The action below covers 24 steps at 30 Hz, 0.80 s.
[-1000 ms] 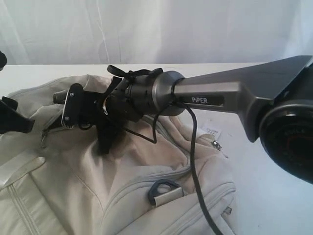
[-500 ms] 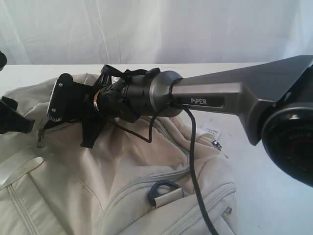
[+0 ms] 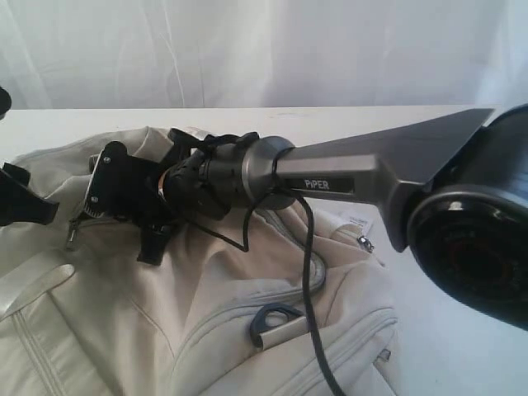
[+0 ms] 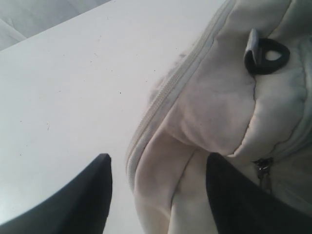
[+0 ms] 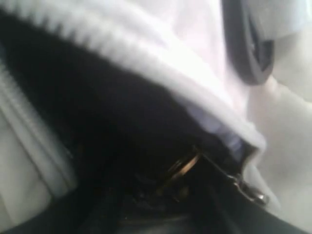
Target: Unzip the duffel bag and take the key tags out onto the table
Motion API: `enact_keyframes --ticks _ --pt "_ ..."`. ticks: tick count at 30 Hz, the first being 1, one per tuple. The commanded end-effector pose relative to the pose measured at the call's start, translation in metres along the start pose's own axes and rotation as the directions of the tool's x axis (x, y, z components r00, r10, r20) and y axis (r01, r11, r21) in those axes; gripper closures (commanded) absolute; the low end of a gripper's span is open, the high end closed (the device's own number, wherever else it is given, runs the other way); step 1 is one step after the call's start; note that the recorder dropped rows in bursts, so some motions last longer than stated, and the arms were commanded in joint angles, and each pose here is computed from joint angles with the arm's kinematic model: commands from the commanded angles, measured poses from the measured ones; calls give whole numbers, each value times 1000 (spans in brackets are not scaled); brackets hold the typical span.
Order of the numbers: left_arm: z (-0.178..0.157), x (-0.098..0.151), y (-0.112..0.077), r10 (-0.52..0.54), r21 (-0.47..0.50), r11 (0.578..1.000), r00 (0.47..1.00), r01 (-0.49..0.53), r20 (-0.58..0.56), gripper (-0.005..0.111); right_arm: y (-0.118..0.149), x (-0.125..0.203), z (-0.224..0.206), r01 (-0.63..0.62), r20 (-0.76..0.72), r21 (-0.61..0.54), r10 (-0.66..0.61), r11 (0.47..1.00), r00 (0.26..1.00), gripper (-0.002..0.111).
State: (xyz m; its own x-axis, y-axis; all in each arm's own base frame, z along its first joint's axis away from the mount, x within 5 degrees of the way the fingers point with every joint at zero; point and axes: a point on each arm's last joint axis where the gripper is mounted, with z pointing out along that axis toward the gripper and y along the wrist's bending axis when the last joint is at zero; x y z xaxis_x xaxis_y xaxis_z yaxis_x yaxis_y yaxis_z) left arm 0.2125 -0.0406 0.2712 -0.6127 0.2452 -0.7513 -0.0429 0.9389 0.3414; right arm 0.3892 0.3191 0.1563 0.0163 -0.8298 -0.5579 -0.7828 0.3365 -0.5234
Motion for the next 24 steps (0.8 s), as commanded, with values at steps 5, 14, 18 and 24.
enact_keyframes --ticks 5,14,18,24 --pt "-2 0 0 -5 -7 1000 1000 5 1 47 -9 -15 -7 -151 131 39 145 988 981 68" --pt "-2 0 0 -5 -7 1000 1000 5 1 47 -13 -24 -8 -408 235 3 396 913 887 68" --pt "-2 0 1 -5 -12 1000 1000 5 -2 47 -14 -24 -8 -446 244 -8 435 895 867 68" --pt "-2 1 2 -5 -23 1000 1000 5 -10 47 -12 -20 -7 -484 190 -13 477 875 858 64"
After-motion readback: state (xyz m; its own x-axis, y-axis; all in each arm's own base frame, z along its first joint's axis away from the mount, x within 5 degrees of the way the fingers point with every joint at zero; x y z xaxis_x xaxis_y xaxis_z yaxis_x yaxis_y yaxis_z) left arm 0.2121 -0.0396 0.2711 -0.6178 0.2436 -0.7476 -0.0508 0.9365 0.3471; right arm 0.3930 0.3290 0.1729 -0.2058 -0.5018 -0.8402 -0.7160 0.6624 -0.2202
